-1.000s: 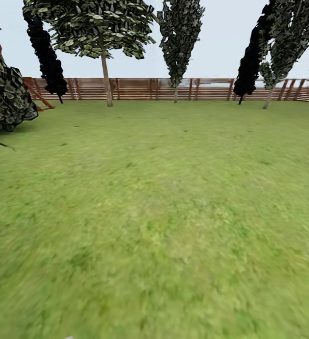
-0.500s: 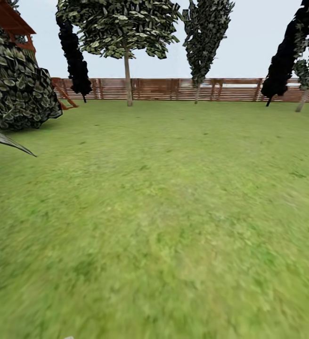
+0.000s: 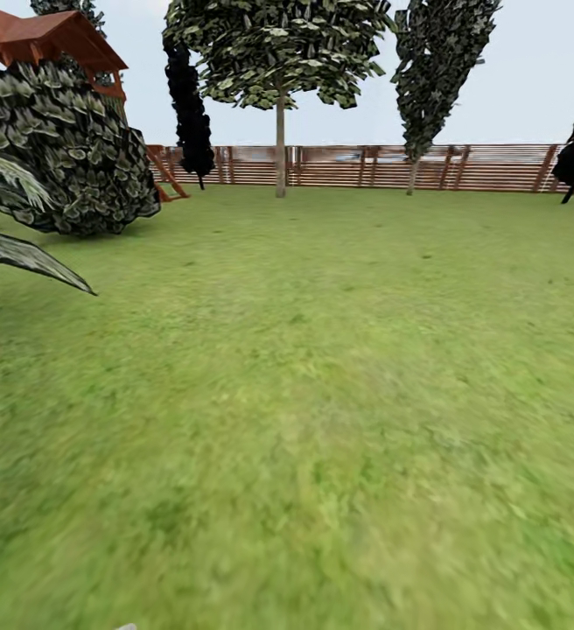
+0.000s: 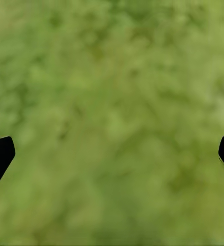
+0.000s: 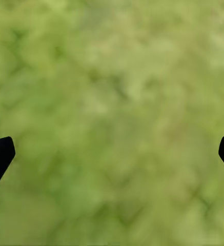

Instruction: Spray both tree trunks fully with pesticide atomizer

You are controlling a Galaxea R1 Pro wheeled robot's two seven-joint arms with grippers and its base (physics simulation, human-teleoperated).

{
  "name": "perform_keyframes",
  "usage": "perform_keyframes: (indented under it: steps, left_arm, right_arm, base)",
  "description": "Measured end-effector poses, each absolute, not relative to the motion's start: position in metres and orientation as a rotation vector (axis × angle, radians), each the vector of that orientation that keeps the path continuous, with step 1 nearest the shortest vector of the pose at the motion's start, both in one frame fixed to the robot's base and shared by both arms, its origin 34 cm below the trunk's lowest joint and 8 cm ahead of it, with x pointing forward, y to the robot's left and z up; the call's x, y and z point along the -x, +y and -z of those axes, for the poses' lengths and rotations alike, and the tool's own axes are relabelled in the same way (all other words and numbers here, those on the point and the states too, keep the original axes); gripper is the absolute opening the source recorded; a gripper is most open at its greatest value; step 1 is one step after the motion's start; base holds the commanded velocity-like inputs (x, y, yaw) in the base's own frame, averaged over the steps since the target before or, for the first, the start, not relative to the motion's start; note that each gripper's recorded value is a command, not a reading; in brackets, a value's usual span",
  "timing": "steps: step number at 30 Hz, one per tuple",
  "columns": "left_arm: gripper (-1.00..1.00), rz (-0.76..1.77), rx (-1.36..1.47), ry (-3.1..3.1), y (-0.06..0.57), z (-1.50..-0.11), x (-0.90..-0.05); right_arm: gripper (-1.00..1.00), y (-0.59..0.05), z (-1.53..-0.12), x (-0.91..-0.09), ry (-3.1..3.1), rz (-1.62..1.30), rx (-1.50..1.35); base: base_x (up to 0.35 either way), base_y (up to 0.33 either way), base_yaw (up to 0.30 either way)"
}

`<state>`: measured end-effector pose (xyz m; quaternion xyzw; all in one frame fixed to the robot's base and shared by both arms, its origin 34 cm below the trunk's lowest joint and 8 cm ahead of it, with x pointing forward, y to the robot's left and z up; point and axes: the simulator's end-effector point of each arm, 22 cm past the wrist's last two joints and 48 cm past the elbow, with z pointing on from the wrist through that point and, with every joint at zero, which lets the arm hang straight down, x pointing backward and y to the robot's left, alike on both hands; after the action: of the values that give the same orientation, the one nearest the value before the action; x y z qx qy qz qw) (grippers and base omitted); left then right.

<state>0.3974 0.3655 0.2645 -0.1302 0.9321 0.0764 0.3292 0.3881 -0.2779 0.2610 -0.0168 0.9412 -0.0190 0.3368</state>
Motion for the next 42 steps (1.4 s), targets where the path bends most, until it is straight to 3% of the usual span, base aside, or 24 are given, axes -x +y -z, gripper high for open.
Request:
perform_keyframes:
  steps: [28, 42]
  left_arm:
    - [1.0, -0.2, 0.34, 2.437, 0.3655, -0.2647, -0.3976]
    - [1.0, -0.2, 0.34, 2.437, 0.3654, -0.2647, -0.3976]
  right_arm:
    - [1.0, -0.278, -0.261, -0.388, 2.454, 0.05, 0.044]
    - [1.0, -0.278, -0.261, -0.388, 2.454, 0.05, 0.043]
  base:
    - [0.338, -0.081, 0.193]
    - [0.338, -0.08, 0.034]
